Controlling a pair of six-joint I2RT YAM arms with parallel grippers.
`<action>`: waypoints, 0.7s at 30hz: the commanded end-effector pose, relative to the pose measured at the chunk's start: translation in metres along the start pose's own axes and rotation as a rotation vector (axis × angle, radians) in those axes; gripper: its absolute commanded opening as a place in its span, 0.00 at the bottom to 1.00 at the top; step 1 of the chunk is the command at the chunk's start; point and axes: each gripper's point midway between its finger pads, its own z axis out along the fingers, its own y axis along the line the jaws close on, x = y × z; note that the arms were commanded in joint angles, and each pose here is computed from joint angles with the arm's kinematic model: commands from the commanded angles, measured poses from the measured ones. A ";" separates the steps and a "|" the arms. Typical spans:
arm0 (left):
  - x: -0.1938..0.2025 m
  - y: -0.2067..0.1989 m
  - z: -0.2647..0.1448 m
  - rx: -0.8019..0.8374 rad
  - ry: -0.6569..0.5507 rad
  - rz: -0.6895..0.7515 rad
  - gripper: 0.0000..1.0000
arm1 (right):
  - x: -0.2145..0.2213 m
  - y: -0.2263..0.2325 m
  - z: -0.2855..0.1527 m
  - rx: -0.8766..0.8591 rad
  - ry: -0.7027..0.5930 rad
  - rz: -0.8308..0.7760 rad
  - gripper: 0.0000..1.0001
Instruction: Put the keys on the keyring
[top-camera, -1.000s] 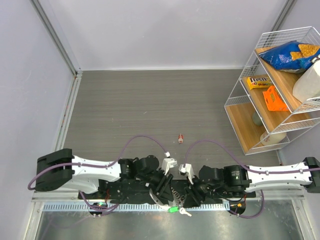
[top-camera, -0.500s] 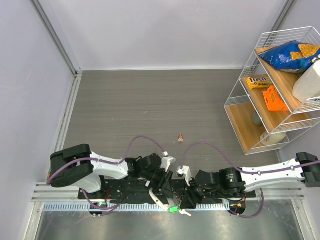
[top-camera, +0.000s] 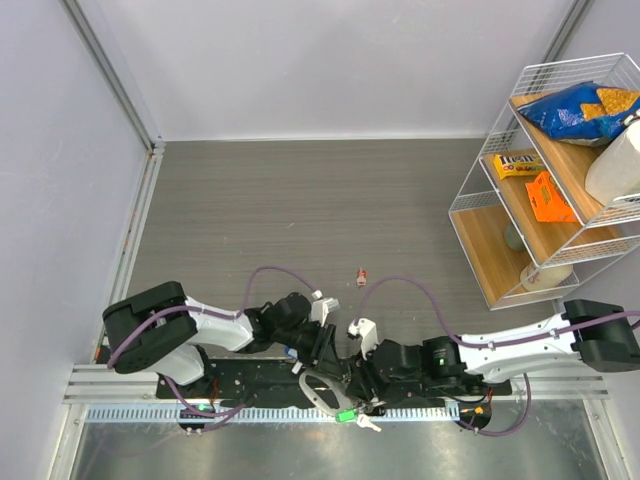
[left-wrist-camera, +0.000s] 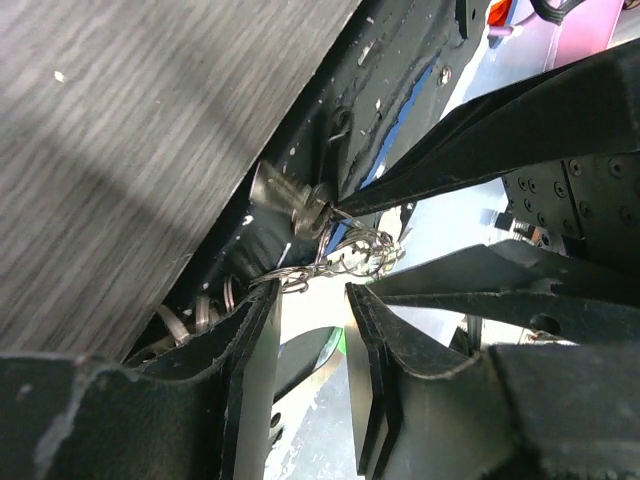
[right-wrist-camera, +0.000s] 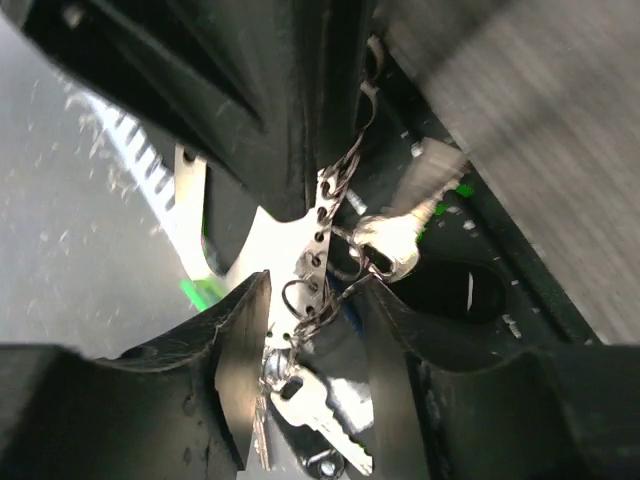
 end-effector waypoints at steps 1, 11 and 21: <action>-0.007 0.061 -0.006 -0.202 -0.086 -0.030 0.38 | -0.040 -0.026 0.007 0.186 -0.158 0.010 0.47; -0.041 0.061 -0.026 -0.233 -0.160 0.015 0.38 | -0.141 -0.052 -0.027 0.328 -0.437 -0.063 0.54; -0.082 0.076 -0.060 -0.322 -0.261 0.027 0.37 | -0.087 -0.036 -0.061 0.144 -0.290 -0.056 0.56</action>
